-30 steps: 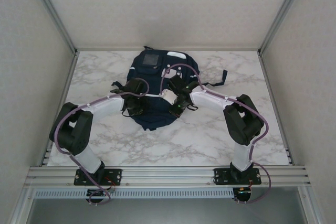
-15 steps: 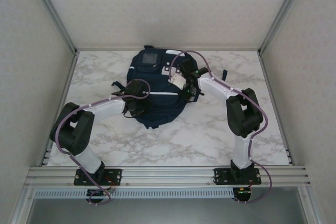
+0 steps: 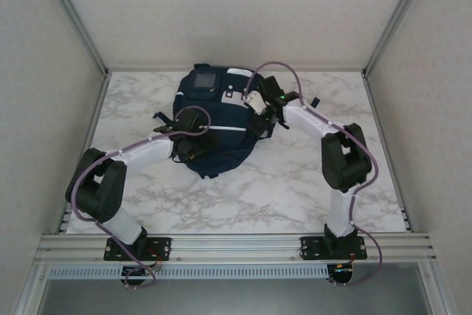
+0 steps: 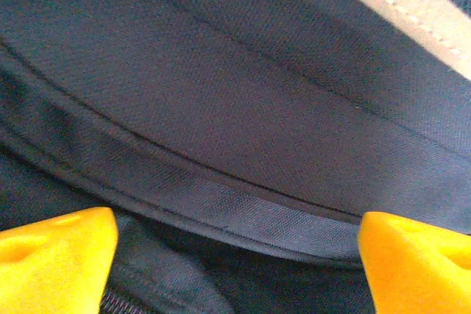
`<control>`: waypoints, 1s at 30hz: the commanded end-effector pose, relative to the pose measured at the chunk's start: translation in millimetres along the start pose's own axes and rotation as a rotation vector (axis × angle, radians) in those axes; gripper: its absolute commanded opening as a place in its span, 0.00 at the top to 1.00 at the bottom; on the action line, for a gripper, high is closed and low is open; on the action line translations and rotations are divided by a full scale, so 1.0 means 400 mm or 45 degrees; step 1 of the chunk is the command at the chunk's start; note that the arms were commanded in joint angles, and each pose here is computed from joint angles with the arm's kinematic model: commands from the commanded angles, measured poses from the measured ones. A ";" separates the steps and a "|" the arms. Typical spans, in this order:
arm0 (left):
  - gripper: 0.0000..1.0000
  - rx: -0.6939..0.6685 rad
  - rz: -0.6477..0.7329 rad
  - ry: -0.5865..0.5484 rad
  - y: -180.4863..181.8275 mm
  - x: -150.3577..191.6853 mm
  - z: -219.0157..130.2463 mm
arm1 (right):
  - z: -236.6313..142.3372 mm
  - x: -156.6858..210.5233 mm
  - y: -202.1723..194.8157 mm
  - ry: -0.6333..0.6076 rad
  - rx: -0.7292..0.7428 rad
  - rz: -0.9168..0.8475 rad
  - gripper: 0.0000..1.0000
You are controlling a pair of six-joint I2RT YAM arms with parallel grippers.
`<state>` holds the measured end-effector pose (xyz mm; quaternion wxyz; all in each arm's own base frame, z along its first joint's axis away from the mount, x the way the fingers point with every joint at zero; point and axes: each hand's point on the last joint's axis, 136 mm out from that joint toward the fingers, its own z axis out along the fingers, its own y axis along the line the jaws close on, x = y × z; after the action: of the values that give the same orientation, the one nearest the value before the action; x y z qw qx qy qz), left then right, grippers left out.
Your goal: Pack the student bag
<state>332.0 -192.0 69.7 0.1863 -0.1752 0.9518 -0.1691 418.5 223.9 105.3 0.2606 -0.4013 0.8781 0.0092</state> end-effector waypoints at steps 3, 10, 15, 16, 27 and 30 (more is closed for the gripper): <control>0.08 -0.187 0.079 -0.156 0.061 -0.078 -0.135 | -0.096 0.047 -0.043 -0.225 0.154 0.286 0.01; 0.06 -0.594 0.129 -0.475 0.254 -0.225 -0.266 | -0.123 0.269 -0.171 -0.334 0.561 0.570 0.01; 0.05 -0.942 0.168 -0.719 0.420 -0.293 -0.288 | -0.132 0.379 -0.247 -0.450 0.766 0.768 0.01; 0.05 -0.991 0.185 -0.775 0.439 -0.308 -0.288 | -0.141 0.380 -0.259 -0.471 0.798 0.783 0.01; 0.00 -0.603 0.081 -1.090 0.506 -0.417 -0.205 | -0.162 0.442 -0.342 -0.655 0.937 0.984 0.01; 0.00 -0.512 0.161 -1.019 0.481 -0.422 -0.166 | -0.146 0.449 -0.328 -0.661 0.868 0.969 0.01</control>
<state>369.5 78.3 83.3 0.4554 -0.2398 0.8400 0.1717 384.6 -8.7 86.2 0.5310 0.0561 0.8372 -0.1181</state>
